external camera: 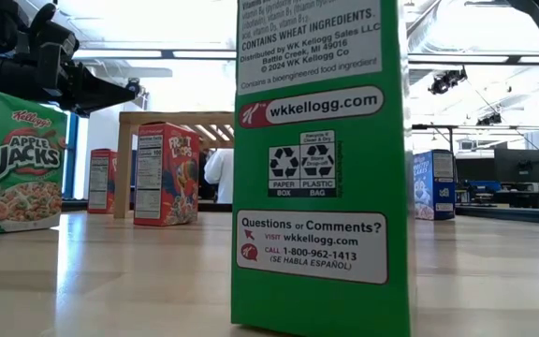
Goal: Stack cereal on shelf
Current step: Put the top right green cereal box on the shelf
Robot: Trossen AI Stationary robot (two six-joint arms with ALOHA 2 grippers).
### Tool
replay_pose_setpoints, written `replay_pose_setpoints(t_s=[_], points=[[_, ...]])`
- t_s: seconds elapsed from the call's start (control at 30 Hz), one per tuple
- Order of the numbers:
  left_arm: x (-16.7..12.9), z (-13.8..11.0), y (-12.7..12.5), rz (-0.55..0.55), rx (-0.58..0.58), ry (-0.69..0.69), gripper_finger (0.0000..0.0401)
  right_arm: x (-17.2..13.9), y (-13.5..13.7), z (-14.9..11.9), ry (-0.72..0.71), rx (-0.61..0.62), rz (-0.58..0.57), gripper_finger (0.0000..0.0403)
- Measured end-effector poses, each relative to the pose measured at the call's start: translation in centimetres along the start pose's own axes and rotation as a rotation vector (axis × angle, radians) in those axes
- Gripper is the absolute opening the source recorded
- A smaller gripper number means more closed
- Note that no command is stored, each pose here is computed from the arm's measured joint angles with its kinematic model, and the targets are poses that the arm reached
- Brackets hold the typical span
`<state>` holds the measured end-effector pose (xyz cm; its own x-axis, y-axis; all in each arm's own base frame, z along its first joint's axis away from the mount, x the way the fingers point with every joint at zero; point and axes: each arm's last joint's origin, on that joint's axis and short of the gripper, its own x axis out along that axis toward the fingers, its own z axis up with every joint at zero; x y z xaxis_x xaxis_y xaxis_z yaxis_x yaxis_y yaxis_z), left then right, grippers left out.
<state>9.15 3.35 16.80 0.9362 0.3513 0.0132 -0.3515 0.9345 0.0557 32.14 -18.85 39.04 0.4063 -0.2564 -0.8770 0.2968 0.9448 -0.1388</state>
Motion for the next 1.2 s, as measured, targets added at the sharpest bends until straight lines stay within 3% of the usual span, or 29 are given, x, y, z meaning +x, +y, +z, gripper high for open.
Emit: replay_pose_setpoints(t_s=[0.17, 0.3, 0.53, 0.63, 0.83, 1.2], points=[[0.0, 0.0, 0.0, 0.0, 0.0, 0.0, 0.0, -0.1, 0.1, 0.6, -0.061, -0.016, -0.014, 0.0249], [0.0, 0.0, 0.0, 0.0, 0.0, 0.0, 0.0, -2.0, 0.9, 1.1, -0.111, -0.056, -0.016, 0.0245], [0.0, 0.0, 0.0, 0.0, 0.0, 0.0, 0.0, -7.0, 3.6, 0.4, -0.147, -0.123, -0.061, 0.0169], [0.0, 0.0, 0.0, 0.0, 0.0, 0.0, 0.0, -7.6, 3.8, -1.1, -0.087, -0.073, -0.024, 0.0118], [0.0, 0.0, 0.0, 0.0, 0.0, 0.0, 0.0, -5.2, 3.7, -3.8, 0.062, 0.027, -0.008, 0.0014], [0.0, 0.0, 0.0, 0.0, 0.0, 0.0, 0.0, 2.0, 3.9, -8.7, -0.121, 0.147, -0.058, 0.0003]])
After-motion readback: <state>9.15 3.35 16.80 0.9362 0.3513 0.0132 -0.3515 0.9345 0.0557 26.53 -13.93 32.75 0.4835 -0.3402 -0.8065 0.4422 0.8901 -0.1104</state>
